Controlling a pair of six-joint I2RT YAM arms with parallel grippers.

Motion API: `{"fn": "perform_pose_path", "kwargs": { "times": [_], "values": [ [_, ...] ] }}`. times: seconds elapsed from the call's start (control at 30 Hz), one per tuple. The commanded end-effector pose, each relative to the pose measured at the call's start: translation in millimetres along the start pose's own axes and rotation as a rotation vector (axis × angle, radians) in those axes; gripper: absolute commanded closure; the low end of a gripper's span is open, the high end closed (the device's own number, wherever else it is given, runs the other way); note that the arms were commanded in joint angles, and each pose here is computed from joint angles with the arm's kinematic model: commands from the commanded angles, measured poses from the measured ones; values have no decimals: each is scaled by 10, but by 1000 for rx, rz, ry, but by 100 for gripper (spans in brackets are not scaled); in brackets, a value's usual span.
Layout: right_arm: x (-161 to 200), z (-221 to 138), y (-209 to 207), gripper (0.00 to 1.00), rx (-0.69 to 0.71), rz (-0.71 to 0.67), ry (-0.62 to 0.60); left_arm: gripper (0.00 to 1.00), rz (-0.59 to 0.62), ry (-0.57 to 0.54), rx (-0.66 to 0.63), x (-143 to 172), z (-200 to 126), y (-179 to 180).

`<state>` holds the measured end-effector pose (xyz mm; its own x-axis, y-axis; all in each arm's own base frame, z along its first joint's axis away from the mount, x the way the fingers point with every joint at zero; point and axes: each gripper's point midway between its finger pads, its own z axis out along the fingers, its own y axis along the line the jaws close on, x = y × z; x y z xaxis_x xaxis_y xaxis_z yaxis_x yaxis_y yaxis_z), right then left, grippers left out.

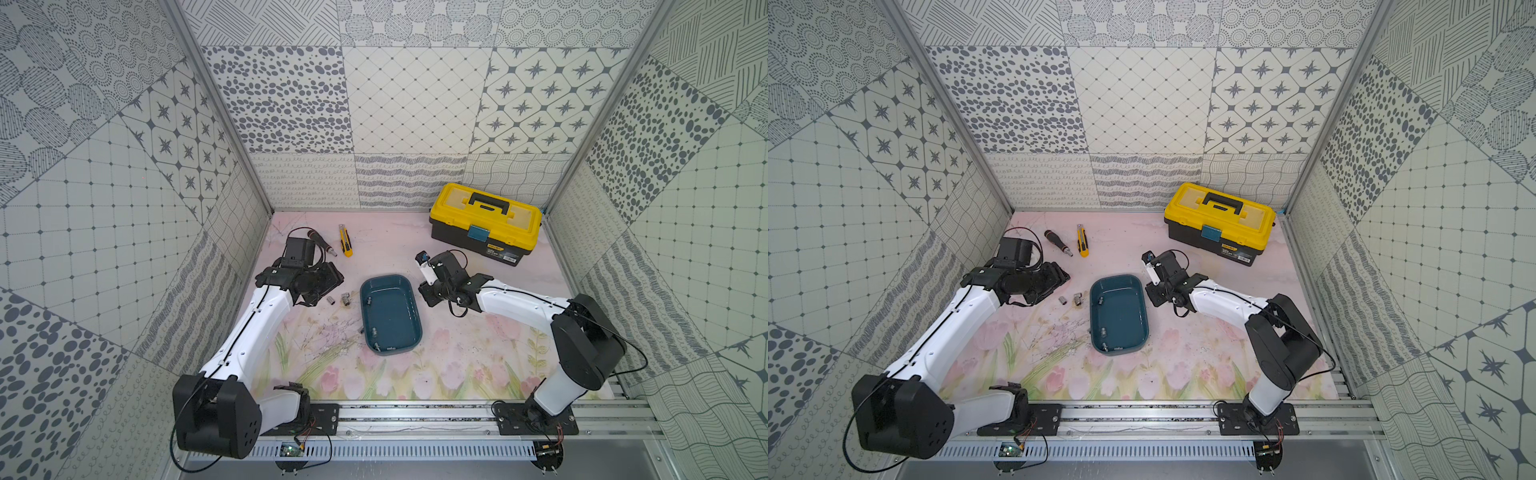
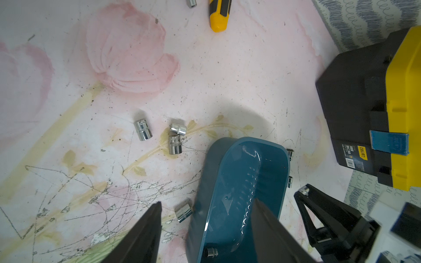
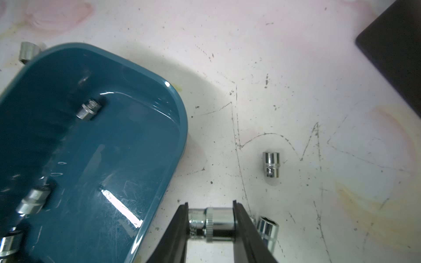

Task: Take out the socket from the storage box
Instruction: Pick up the socket head from the storage box, then place the socket head at the center of the board.

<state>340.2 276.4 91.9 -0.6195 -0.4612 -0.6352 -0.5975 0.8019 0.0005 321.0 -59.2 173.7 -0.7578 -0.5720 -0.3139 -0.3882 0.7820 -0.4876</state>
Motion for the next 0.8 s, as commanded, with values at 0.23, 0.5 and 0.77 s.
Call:
{"fn": "perform_pose_path", "kwargs": {
  "times": [0.23,0.5,0.77],
  "values": [
    [-86,221,-70,74,44,37,90,34,-22,0,52,-27,21,-92],
    [14,328,-120,75,80,45,183,34,-16,-9,58,-49,-10,-116],
    [115,442,-149,74,103,30,259,34,-17,-1,70,-48,4,-141]
  ]
}}
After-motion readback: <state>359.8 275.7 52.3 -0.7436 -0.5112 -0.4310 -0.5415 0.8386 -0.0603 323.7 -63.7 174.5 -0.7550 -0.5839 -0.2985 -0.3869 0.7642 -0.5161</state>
